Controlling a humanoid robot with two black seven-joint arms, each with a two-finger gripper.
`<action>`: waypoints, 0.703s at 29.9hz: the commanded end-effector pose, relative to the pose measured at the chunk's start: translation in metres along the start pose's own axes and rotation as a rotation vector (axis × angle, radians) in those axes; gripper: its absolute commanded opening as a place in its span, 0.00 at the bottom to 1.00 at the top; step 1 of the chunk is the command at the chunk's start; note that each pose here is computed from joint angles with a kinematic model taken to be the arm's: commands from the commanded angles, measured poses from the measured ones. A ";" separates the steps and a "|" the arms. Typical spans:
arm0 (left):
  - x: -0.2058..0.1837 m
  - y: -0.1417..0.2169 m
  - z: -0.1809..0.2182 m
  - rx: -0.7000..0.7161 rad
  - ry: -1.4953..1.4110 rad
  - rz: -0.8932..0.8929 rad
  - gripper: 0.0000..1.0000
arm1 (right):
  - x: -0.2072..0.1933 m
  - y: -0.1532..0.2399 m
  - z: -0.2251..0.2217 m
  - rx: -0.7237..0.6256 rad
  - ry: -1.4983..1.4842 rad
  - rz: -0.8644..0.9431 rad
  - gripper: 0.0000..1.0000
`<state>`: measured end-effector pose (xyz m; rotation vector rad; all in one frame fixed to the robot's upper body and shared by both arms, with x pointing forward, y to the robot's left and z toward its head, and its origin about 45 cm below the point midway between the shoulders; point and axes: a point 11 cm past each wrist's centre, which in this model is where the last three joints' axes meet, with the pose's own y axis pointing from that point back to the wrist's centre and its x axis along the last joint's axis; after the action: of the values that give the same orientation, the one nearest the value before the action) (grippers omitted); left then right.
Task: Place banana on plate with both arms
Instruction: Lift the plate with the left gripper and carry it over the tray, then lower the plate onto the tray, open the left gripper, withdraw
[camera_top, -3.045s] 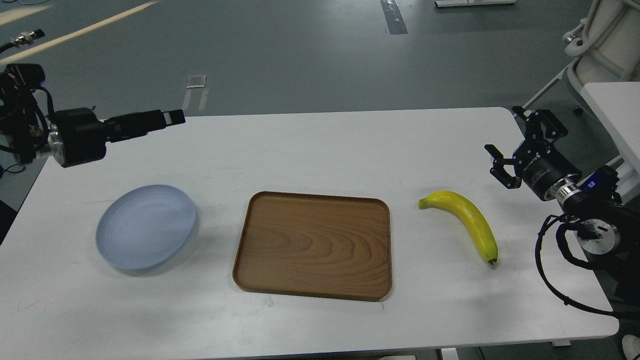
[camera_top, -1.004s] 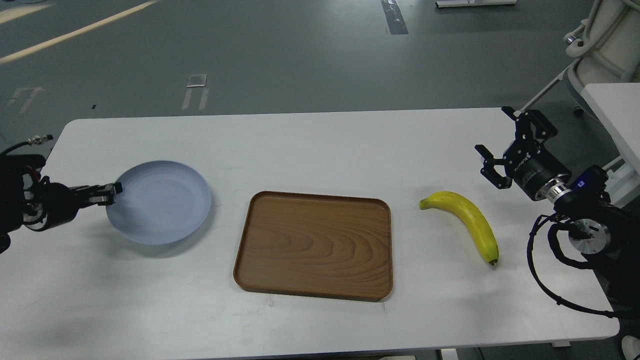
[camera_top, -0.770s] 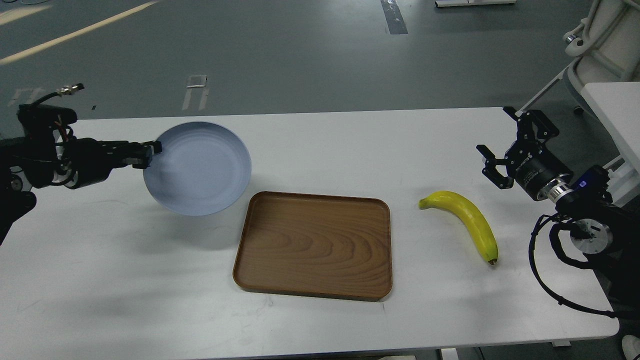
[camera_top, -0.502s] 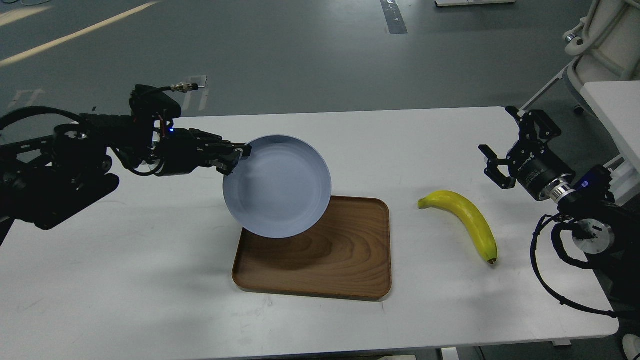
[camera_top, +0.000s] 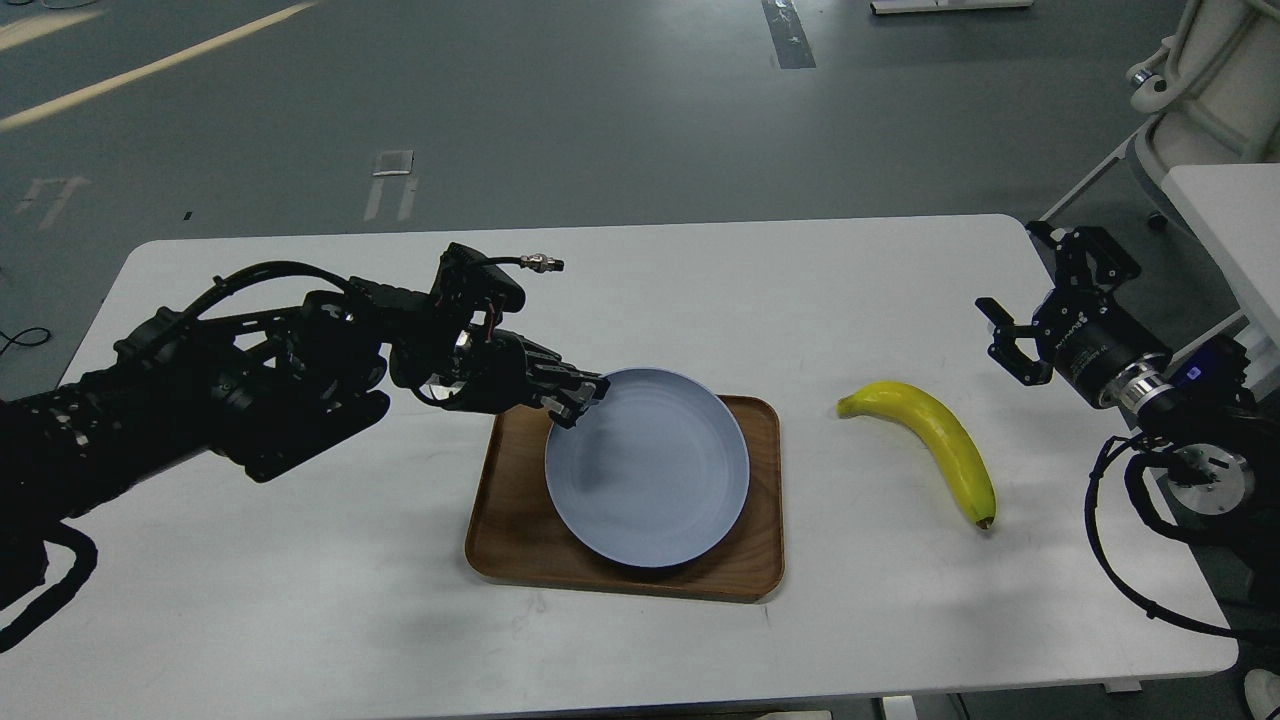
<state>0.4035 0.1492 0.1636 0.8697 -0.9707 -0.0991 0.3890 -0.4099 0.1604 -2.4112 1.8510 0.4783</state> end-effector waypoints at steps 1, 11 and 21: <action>-0.002 -0.003 -0.004 0.013 0.020 -0.011 0.00 | 0.001 0.000 -0.001 0.002 0.000 0.001 1.00; -0.013 -0.010 -0.002 0.004 0.054 -0.022 0.16 | 0.000 0.000 -0.001 -0.001 0.003 0.000 1.00; 0.022 0.008 -0.007 -0.081 0.398 0.214 0.98 | 0.016 0.009 -0.016 0.008 0.037 0.028 1.00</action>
<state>0.4093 0.1457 0.1663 0.7534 -0.7661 0.0891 0.3874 -0.4256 0.1684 -2.4087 1.8879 0.4455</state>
